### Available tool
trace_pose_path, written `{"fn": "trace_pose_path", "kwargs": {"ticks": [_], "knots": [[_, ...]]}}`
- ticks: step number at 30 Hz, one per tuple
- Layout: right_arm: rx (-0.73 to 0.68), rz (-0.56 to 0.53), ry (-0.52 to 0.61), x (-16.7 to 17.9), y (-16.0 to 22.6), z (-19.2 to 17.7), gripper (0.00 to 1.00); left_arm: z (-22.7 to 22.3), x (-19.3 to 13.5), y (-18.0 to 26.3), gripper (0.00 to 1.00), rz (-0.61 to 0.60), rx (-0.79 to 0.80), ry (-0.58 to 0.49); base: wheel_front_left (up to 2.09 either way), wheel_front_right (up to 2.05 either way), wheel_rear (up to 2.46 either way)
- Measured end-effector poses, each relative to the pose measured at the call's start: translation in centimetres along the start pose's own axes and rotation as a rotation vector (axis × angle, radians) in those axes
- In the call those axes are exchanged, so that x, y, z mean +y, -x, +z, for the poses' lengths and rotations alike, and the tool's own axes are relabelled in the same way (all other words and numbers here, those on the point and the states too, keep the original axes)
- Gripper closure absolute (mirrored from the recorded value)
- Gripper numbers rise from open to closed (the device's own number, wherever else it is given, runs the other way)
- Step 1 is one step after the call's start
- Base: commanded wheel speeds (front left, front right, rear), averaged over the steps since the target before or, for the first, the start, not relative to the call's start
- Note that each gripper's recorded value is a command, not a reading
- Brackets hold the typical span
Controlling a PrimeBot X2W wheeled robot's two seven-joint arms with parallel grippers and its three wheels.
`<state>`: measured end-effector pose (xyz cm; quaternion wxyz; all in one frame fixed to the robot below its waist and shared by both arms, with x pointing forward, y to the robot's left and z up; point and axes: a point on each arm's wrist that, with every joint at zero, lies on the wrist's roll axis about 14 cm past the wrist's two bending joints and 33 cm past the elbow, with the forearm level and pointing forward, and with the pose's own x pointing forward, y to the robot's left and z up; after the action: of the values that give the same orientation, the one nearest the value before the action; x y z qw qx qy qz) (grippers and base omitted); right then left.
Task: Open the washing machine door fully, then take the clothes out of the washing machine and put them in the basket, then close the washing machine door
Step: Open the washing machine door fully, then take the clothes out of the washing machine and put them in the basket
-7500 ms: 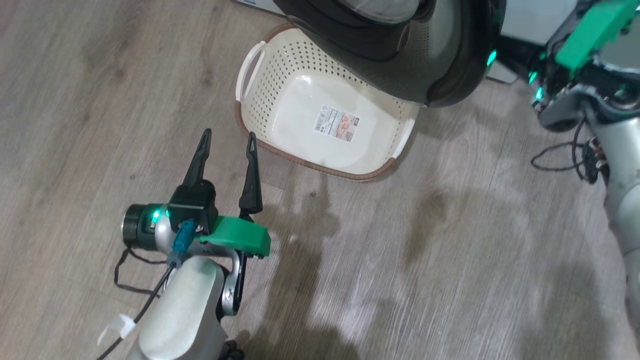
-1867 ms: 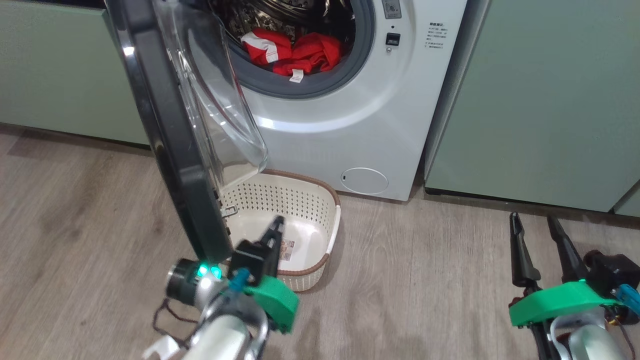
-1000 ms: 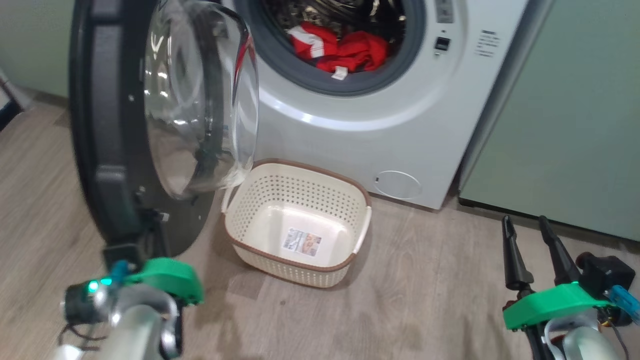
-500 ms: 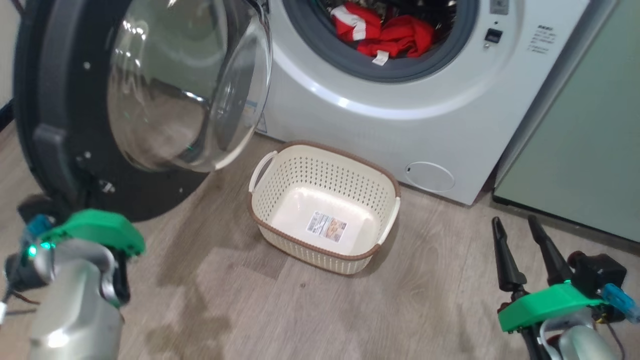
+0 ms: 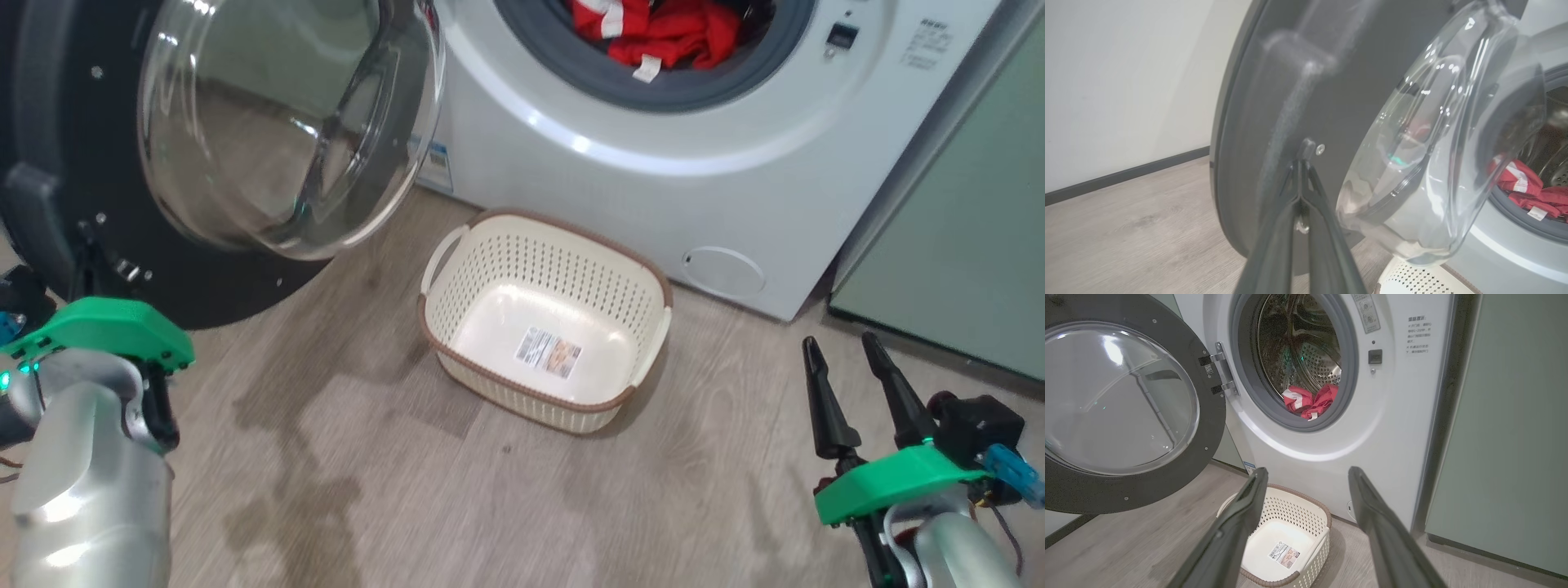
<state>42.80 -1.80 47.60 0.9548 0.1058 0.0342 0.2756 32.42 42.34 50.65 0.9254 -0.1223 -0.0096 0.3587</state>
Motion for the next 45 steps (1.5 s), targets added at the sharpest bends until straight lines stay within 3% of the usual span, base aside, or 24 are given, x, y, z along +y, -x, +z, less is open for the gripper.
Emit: {"fn": "trace_pose_path", "kwargs": {"ticks": [9, 14, 15, 16, 17, 18, 23, 34, 45], "knots": [[-0.062, -0.054, -0.033, 0.8, 2.3, 1.9, 0.0, -0.1, -0.7, 1.5, 1.0, -0.091, -0.015, 0.036, 0.0, 0.0, 0.0], [-0.105, -0.129, -0.037, -0.9, 4.2, 3.2, 0.0, -1.6, -5.3, 3.3, 0.99, -0.258, -0.016, -0.028, 0.0, 0.0, 0.0], [-0.117, -0.149, -0.04, -1.3, 4.6, 3.5, 0.0, -2.1, -6.6, 3.9, 0.69, -0.305, -0.013, -0.04, 0.0, 0.0, 0.0], [-0.126, -0.168, -0.04, -1.9, 5.1, 3.7, 0.0, -2.5, -7.9, 4.5, 0.51, -0.348, -0.008, -0.041, 0.0, 0.0, 0.0], [-0.133, -0.186, -0.038, -2.4, 5.5, 3.9, 0.0, -3.0, -9.3, 5.1, 0.2, -0.389, -0.003, -0.043, 0.0, 0.0, 0.0], [-0.141, -0.205, -0.037, -2.9, 6.0, 4.2, 0.0, -3.4, -10.5, 5.7, 0.0, -0.43, 0.001, -0.054, 0.0, 0.0, 0.0], [-0.175, -0.286, -0.041, -4.9, 7.9, 4.9, 0.0, -4.7, -14.4, 7.9, 0.0, -0.556, 0.017, -0.069, 0.0, 0.0, 0.0], [-0.216, -0.47, -0.044, -9.0, 13.7, 5.3, 0.0, -7.7, -18.8, 10.2, 0.0, -0.684, 0.087, -0.071, 0.0, 0.0, 0.0], [-0.213, -0.534, -0.049, -10.3, 15.7, 4.8, 0.0, -7.8, -20.4, 10.2, 0.0, -0.72, 0.073, -0.098, 0.0, 0.0, 0.0]]}}
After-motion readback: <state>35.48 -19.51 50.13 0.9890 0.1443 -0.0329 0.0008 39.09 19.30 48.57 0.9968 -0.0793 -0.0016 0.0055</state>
